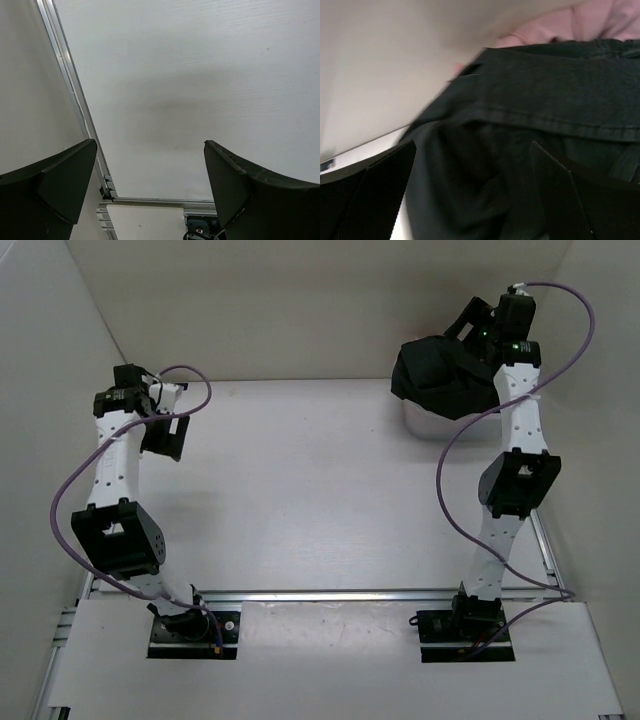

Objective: Fold and stack the trousers
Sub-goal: Grab the trousers from the pile

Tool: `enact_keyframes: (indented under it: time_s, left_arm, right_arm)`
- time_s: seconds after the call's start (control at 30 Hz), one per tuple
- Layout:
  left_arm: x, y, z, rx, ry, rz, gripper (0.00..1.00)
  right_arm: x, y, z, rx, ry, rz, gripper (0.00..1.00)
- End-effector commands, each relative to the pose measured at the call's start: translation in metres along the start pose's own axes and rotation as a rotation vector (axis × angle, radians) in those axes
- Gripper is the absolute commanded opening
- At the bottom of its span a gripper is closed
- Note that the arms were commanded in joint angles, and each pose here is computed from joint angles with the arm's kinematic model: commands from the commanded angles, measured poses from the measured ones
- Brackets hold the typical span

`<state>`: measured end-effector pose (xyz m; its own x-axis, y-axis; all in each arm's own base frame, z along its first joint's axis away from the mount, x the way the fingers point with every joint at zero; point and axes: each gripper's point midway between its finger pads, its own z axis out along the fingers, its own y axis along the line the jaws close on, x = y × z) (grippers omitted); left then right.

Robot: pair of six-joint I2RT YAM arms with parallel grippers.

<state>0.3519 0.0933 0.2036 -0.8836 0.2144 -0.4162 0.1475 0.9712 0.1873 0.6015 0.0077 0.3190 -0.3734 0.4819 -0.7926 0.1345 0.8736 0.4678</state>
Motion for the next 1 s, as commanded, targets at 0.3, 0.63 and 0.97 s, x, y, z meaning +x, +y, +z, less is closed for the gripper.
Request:
enact_keyframes:
  time_s: [0.3, 0.63, 0.97]
  left_arm:
    - [-0.012, 0.004, 0.039, -0.106, 0.086, -0.037, 1.00]
    - [-0.006, -0.007, 0.034, -0.065, 0.074, -0.067, 1.00]
    - [-0.010, -0.016, 0.008, -0.035, -0.020, -0.073, 1.00]
  right_arm:
    - [0.065, 0.000, 0.026, -0.098, 0.123, -0.139, 0.83]
    - [0.034, 0.036, -0.039, -0.176, 0.080, -0.108, 0.00]
    - [-0.082, 0.126, -0.204, -0.240, -0.385, -0.256, 0.00]
